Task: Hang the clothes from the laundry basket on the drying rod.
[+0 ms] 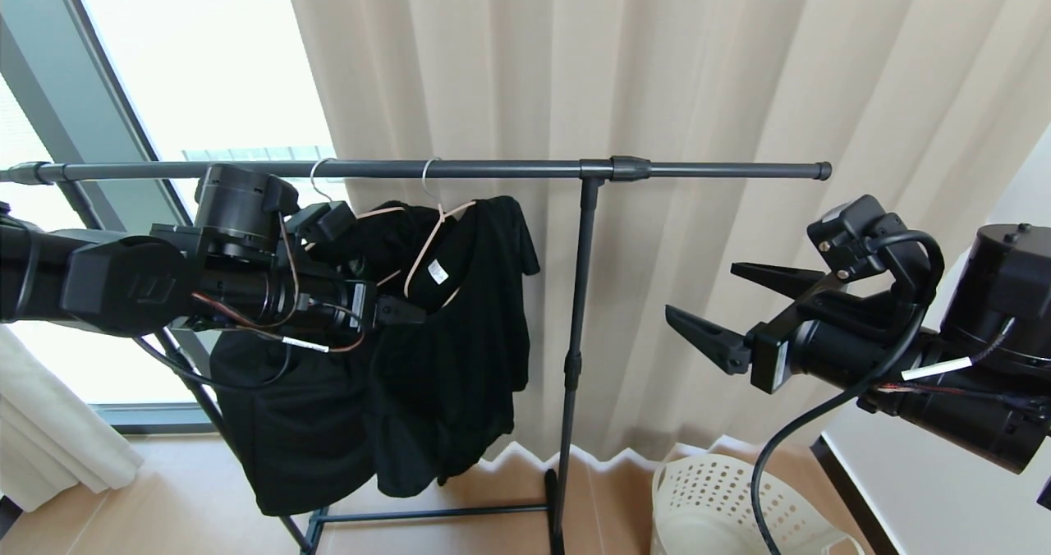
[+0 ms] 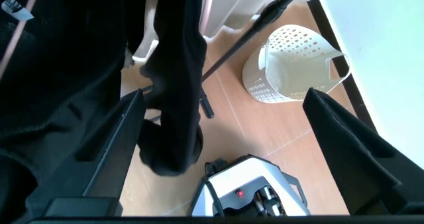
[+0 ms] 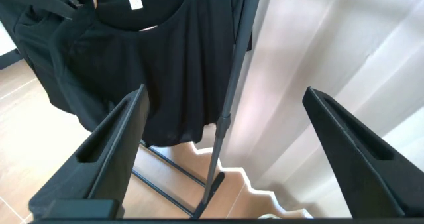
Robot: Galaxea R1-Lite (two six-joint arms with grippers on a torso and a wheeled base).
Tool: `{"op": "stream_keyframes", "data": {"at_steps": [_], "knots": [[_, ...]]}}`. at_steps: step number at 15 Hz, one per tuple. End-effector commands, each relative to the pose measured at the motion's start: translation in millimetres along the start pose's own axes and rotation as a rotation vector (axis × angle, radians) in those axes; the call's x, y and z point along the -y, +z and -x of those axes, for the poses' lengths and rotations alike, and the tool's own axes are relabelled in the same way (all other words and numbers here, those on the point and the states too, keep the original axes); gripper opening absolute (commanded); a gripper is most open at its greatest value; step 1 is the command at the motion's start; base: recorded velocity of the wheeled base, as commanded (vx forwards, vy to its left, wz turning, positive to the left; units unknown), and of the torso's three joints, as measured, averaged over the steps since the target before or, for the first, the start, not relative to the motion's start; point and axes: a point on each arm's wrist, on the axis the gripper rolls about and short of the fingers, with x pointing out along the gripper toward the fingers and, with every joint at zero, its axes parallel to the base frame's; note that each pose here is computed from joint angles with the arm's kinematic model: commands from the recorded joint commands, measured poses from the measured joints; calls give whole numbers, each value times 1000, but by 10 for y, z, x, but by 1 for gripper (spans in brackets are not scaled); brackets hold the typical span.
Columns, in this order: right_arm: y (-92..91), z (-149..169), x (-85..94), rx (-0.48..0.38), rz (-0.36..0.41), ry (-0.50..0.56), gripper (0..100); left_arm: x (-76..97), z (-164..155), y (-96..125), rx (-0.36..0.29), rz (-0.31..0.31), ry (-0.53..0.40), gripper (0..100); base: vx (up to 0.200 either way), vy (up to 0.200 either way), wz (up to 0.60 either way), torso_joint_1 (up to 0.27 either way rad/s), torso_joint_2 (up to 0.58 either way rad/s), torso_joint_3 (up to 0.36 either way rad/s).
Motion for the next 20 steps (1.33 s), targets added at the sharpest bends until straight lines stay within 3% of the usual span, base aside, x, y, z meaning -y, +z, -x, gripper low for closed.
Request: {"op": "stream_keyframes", "data": {"at_steps": [1, 7, 11, 13, 15, 19, 20], "knots": [[25, 15, 13, 11, 1, -4, 100, 65, 201, -5, 32, -12, -2, 100, 0, 0, 0, 0, 0, 0], [149, 181, 11, 67, 5, -9, 100, 223, 781, -262, 87, -25, 5, 100, 0, 0, 0, 0, 0, 0], [430, 580, 7, 173, 14, -29, 100, 354, 1176, -372, 167, -56, 16, 100, 0, 0, 0, 0, 0, 0], [490, 804, 10, 166, 12, -42, 100, 403, 1305, -485, 182, -79, 13, 100, 0, 0, 0, 0, 0, 0], [443, 1060, -13, 153, 8, -46, 100, 462, 1457, -663, 200, -111, 7, 100, 0, 0, 0, 0, 0, 0], [71, 1422, -64, 129, 2, -102, 100, 541, 1679, -1102, 213, -136, -7, 100, 0, 0, 0, 0, 0, 0], [71, 1422, -64, 129, 2, -102, 100, 541, 1679, -1102, 213, -136, -7, 100, 0, 0, 0, 0, 0, 0]]}}
